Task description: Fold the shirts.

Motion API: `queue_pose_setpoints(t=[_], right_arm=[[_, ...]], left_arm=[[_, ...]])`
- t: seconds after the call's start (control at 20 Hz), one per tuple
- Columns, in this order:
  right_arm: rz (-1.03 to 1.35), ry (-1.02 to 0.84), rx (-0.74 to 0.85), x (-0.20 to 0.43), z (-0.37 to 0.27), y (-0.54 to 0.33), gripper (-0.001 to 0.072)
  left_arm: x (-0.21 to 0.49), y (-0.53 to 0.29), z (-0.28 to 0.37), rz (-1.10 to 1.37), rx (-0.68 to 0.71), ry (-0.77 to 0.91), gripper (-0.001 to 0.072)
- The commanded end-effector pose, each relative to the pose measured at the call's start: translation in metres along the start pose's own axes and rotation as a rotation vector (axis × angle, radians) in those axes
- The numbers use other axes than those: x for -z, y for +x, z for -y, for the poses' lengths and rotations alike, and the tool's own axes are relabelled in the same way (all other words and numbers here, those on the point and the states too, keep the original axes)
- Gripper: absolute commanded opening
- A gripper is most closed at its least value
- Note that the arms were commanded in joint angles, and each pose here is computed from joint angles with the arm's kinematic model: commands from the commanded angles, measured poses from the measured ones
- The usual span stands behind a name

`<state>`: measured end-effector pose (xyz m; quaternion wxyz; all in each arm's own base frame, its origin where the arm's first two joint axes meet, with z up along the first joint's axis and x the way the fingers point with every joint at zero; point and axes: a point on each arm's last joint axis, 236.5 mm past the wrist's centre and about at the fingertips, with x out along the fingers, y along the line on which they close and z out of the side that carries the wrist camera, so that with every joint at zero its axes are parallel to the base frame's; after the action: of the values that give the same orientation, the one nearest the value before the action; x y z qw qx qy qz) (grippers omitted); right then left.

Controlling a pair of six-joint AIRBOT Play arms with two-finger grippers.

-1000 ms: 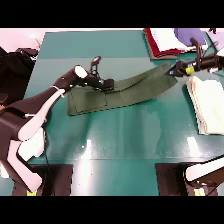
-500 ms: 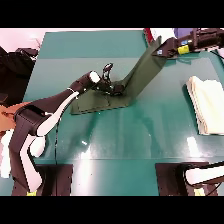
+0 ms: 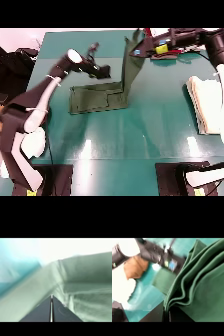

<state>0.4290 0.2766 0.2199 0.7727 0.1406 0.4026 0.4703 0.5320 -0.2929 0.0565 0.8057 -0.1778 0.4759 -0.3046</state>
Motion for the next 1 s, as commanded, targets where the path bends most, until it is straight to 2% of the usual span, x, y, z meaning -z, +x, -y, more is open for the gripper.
queue_pose_setpoints(t=[0.0, 0.2, 0.25, 0.3, 0.35, 0.45, 0.55, 0.65, 0.8, 0.9, 0.95], right_arm=[[0.029, -0.048, -0.056, -0.004, -0.041, 0.048, 0.0019], [0.067, -0.086, -0.130, 0.011, -0.088, 0.154, 0.0020], [0.090, -0.115, -0.174, 0.018, -0.104, 0.182, 0.0130], [0.110, -0.093, -0.223, 0.023, -0.118, 0.203, 0.0335], [0.108, -0.092, -0.257, 0.030, -0.127, 0.219, 0.0402], [0.059, -0.156, -0.243, 0.040, -0.124, 0.226, 0.0381], [0.019, -0.209, -0.166, 0.040, -0.100, 0.208, 0.0288], [-0.030, -0.199, -0.035, 0.044, -0.052, 0.181, 0.0288], [-0.103, -0.053, 0.127, 0.074, 0.032, 0.134, 0.0288], [-0.131, 0.136, 0.215, 0.109, 0.088, 0.102, 0.0288], [-0.145, 0.219, 0.246, 0.129, 0.111, 0.091, 0.0310]], left_arm=[[-0.061, -0.118, -0.034, 0.164, -0.149, 0.073, 0.0025], [-0.099, -0.260, -0.048, 0.395, -0.270, 0.080, 0.0025], [-0.102, -0.288, -0.049, 0.442, -0.291, 0.079, 0.0026], [-0.102, -0.308, -0.049, 0.471, -0.307, 0.078, 0.0025], [-0.101, -0.325, -0.049, 0.489, -0.321, 0.076, 0.0025], [-0.094, -0.338, -0.048, 0.483, -0.337, 0.077, 0.0026], [-0.088, -0.338, -0.048, 0.457, -0.356, 0.099, 0.0025], [-0.085, -0.328, -0.040, 0.436, -0.342, 0.112, 0.0025], [-0.084, -0.311, -0.018, 0.416, -0.312, 0.168, 0.0026], [-0.082, -0.299, -0.003, 0.397, -0.289, 0.206, 0.0026], [-0.080, -0.292, 0.004, 0.385, -0.276, 0.218, 0.0026]])
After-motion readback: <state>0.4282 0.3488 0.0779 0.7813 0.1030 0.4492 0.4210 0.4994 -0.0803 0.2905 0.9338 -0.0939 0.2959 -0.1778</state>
